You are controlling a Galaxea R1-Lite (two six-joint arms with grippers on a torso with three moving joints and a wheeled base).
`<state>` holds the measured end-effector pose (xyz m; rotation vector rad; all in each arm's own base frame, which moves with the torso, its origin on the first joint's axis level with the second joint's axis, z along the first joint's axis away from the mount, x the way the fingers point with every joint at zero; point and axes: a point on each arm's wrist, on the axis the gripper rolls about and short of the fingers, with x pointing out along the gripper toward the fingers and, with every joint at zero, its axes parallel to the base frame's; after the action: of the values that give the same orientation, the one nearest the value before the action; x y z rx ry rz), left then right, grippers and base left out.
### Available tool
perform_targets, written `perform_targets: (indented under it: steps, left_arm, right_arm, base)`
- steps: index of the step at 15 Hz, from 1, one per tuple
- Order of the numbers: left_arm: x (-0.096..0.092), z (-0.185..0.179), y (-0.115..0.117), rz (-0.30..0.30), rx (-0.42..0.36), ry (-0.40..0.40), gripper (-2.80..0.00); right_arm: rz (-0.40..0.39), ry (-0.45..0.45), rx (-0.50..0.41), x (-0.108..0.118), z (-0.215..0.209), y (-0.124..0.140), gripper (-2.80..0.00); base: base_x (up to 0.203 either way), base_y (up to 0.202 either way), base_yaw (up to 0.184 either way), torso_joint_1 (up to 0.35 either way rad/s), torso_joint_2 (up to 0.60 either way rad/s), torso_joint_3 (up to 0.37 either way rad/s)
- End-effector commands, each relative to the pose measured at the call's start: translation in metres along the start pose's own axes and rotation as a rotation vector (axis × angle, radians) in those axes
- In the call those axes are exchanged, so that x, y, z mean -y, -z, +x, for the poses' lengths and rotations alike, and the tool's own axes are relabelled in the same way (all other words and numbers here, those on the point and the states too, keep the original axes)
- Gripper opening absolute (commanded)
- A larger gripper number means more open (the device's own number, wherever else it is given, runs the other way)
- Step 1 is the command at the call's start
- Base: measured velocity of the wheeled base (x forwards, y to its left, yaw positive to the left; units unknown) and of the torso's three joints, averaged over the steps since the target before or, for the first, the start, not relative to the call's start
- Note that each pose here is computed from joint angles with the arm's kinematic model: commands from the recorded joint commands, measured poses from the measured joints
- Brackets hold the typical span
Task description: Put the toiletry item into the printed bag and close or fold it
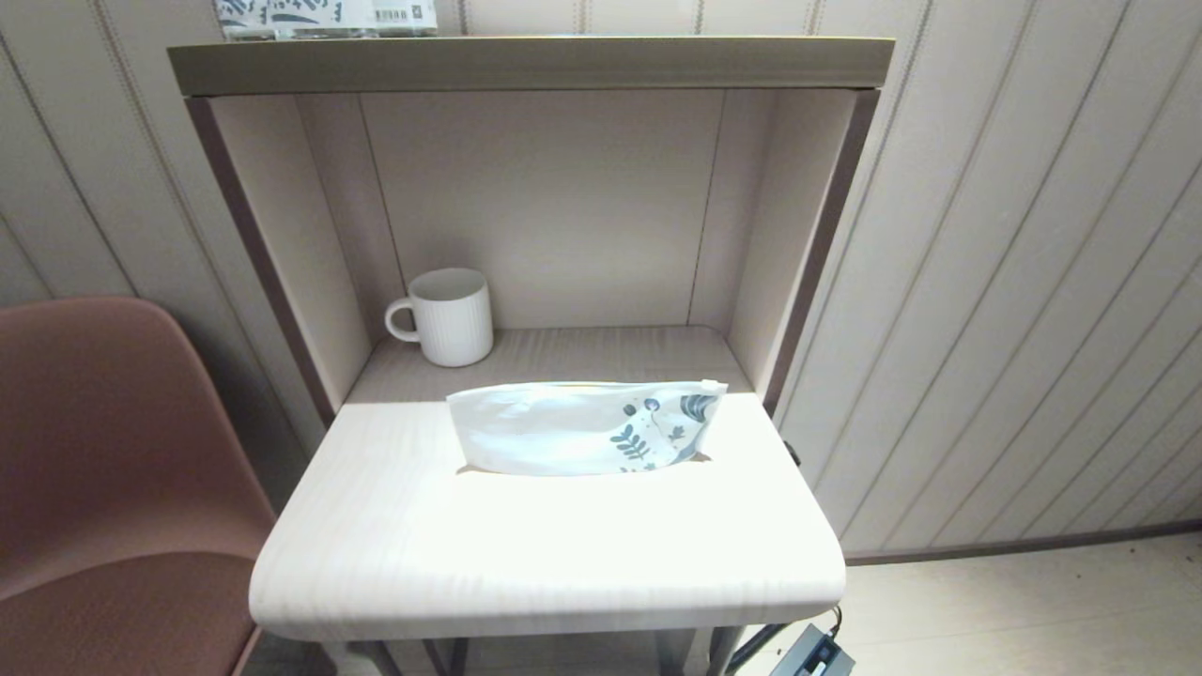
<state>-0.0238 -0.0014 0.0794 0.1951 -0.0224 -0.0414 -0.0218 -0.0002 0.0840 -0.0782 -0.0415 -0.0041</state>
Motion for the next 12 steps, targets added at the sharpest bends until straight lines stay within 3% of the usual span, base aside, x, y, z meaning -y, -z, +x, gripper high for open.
perform_targets:
  steps: [1,3,5,12]
  left_arm:
    - [0.0013,0.0008,0.0055,-0.020,-0.032,0.016,-2.80]
    - [0.0004,0.0008,0.0052,-0.112,-0.032,-0.018,-2.80]
    - [-0.0002,0.0008,0.0049,-0.162,-0.031,-0.040,-2.80]
    - [-0.0003,0.0008,0.0044,-0.181,-0.026,-0.041,-2.80]
  right_arm:
    - [0.073,0.006,-0.040,-0.0004,-0.0013,0.0082,-2.80]
    - [0.070,0.008,-0.048,-0.0005,-0.0013,0.0091,-2.80]
    - [0.070,0.006,-0.048,-0.0004,-0.0013,0.0091,-2.80]
    - [0.079,0.009,-0.048,-0.0004,-0.0013,0.0091,-2.80]
  base:
    - [0.000,0.000,0.000,0.000,0.00,0.000]
    - [0.000,0.000,0.000,0.000,0.00,0.000]
    - [0.000,0.000,0.000,0.000,0.00,0.000]
    - [0.000,0.000,0.000,0.000,0.00,0.000]
